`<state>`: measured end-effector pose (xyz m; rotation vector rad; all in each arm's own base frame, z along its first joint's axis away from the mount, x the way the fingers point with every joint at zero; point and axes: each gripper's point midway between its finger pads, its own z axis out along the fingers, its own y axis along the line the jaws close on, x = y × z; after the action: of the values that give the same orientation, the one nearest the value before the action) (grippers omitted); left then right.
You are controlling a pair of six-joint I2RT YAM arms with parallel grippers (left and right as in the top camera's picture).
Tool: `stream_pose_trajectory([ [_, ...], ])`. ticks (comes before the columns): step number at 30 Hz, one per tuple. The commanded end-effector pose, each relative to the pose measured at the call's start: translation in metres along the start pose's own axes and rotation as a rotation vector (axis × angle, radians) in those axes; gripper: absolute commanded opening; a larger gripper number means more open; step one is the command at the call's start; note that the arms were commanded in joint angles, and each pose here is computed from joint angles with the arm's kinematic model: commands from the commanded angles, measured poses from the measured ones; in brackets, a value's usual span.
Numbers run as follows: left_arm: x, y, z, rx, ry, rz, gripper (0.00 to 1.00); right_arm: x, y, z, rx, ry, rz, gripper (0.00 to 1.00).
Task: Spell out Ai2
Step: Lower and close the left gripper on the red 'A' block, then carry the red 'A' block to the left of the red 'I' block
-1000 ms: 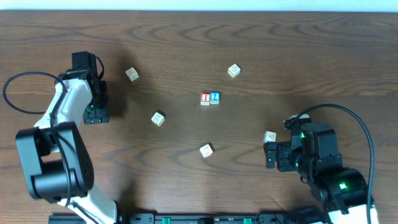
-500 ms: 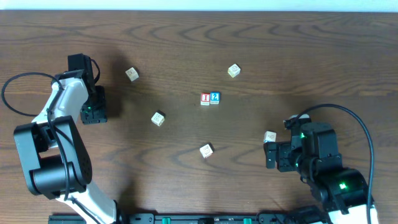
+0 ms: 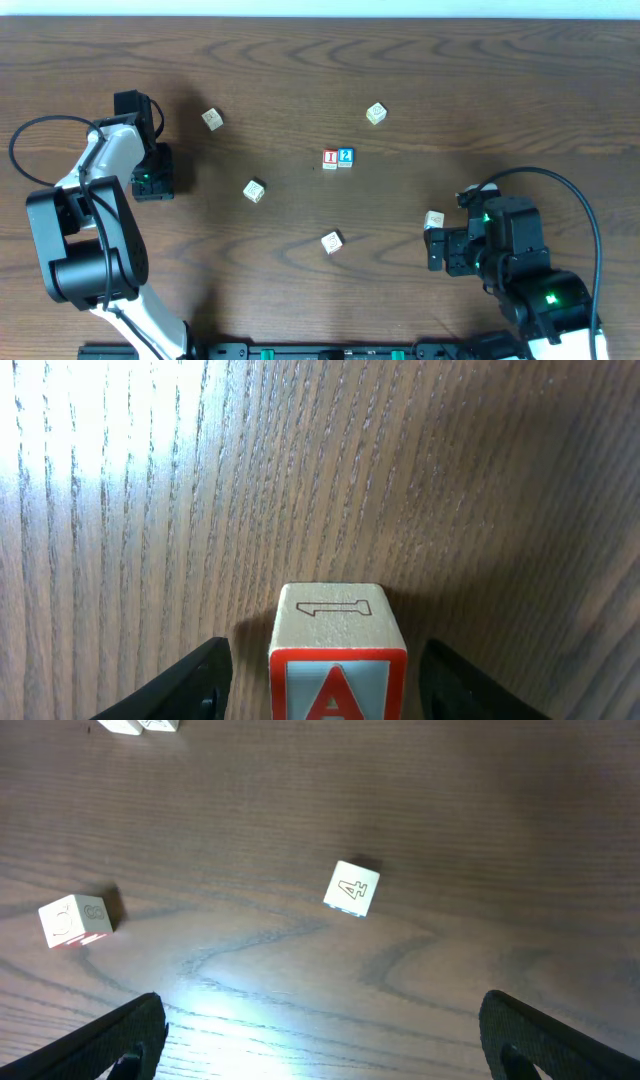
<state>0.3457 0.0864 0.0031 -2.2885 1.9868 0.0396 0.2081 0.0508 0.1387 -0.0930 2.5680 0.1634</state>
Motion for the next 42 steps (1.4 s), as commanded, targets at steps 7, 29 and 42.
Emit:
stream_pose_trajectory([
  [7, -0.0069, -0.0041, 0.0006, -0.001, -0.022, 0.014, 0.61, 0.0008, 0.0000, 0.0001, -0.003, 0.001, 0.017, 0.99],
  [29, -0.0106, -0.0014, 0.0010, -0.011, -0.013, 0.035, 0.33, 0.0008, 0.0000, 0.0001, -0.003, 0.001, 0.017, 0.99],
  [42, -0.0064, -0.0069, 0.0008, 0.011, -0.003, 0.335, 0.16, 0.0008, 0.0000, 0.0001, -0.003, 0.001, 0.017, 0.99],
])
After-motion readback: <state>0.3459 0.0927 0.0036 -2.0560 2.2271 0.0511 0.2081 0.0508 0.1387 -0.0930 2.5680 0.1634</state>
